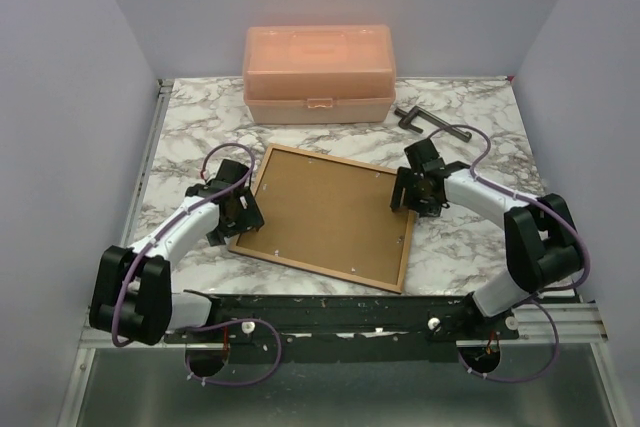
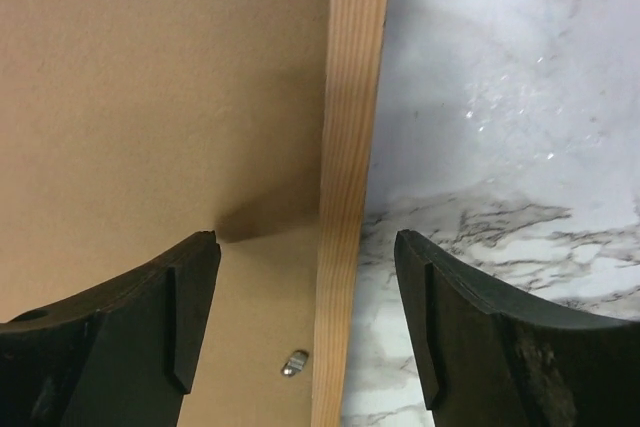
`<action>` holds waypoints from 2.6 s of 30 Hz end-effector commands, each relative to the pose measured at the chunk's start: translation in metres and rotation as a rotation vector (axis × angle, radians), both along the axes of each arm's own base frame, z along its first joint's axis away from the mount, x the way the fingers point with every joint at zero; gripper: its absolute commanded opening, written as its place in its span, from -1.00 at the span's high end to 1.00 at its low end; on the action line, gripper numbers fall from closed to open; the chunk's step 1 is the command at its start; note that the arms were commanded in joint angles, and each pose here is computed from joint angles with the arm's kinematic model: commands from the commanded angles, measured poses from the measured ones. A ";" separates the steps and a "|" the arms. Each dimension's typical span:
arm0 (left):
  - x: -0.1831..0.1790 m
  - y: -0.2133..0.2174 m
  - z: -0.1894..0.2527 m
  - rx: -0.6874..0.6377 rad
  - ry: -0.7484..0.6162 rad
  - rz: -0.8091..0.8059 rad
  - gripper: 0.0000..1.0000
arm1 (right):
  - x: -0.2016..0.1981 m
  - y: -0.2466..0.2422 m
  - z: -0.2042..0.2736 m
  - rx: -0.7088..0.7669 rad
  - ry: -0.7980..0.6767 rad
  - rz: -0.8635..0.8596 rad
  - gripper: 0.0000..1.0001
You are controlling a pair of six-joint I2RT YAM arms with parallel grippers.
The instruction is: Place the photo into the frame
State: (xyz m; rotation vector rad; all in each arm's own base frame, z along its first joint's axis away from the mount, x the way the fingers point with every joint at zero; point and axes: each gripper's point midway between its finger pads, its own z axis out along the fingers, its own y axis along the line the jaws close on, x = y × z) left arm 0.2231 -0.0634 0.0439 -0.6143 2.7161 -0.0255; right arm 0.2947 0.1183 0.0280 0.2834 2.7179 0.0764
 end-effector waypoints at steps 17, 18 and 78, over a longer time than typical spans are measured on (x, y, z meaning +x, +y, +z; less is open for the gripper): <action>0.002 -0.050 -0.019 -0.258 0.050 -0.175 -0.66 | -0.035 0.042 -0.005 0.289 0.118 0.092 -0.91; -0.001 -0.054 -0.018 -0.281 0.043 -0.180 -0.65 | -0.033 0.043 -0.005 0.287 0.118 0.098 -0.91; -0.081 -0.075 -0.019 -0.320 -0.040 -0.146 -0.67 | -0.018 0.050 0.008 0.275 0.153 0.162 -1.00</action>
